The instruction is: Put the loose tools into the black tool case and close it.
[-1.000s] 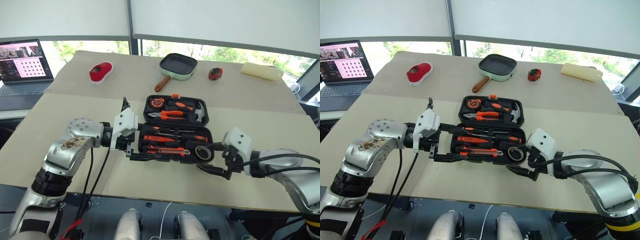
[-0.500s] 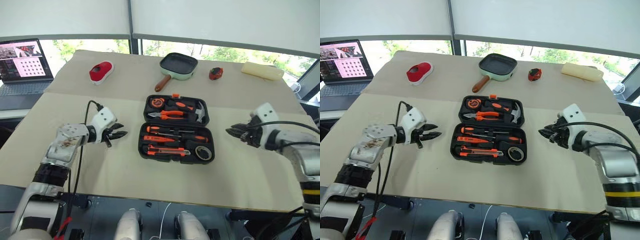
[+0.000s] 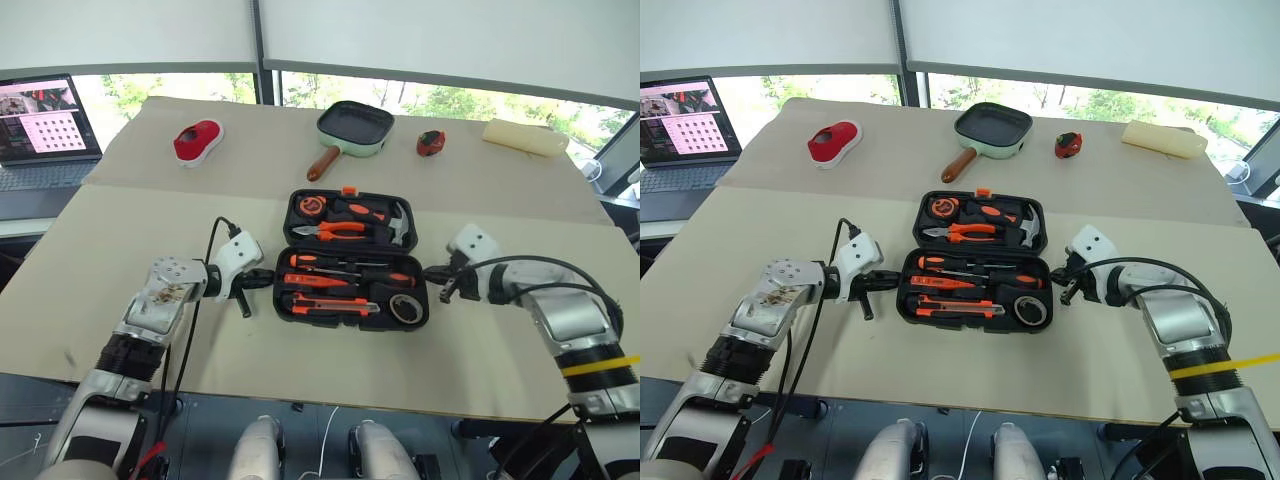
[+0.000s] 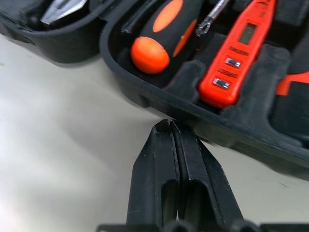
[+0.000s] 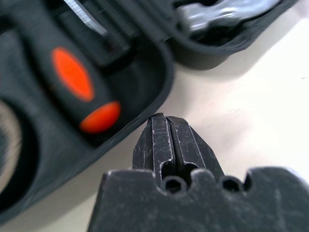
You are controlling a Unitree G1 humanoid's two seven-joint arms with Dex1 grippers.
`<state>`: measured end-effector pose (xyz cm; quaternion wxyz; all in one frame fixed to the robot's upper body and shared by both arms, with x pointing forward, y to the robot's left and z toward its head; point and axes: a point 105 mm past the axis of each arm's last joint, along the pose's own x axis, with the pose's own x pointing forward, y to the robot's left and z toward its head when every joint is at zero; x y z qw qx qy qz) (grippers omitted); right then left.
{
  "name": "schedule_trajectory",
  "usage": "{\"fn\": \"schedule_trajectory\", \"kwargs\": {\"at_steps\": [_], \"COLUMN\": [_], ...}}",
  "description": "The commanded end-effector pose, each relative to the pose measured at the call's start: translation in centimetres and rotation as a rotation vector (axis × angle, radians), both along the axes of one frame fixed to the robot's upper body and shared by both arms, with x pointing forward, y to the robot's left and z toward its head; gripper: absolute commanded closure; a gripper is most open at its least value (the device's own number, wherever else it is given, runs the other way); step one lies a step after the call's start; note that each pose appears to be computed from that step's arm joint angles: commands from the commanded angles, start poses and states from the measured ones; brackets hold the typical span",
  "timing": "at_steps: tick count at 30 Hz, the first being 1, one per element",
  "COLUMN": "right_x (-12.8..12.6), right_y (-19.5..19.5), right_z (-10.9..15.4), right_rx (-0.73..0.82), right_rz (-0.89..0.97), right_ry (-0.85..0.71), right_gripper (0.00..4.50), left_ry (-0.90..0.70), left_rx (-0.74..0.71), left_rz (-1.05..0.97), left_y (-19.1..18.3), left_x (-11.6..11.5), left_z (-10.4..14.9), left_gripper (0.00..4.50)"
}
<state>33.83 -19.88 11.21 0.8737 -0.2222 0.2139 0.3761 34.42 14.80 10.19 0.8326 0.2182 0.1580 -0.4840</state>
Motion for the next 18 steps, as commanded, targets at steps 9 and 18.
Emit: {"fn": "schedule_trajectory", "kwargs": {"at_steps": [9,18], "right_x": [-7.1,-7.4], "right_y": [4.5,-1.1], "right_z": [0.0,-0.1], "right_rx": [0.103,0.0], "right_rz": [0.164,-0.078], "right_ry": [0.047,0.043], "right_gripper": [4.5,4.21], "left_ry": [0.11,0.152], "left_rx": [-0.038,0.012], "left_rz": [-0.168,0.074], "left_y": [-0.4,4.8], "left_x": [-6.1,-4.9], "left_z": [-0.7,-1.2], "left_gripper": [4.4,3.9]}}
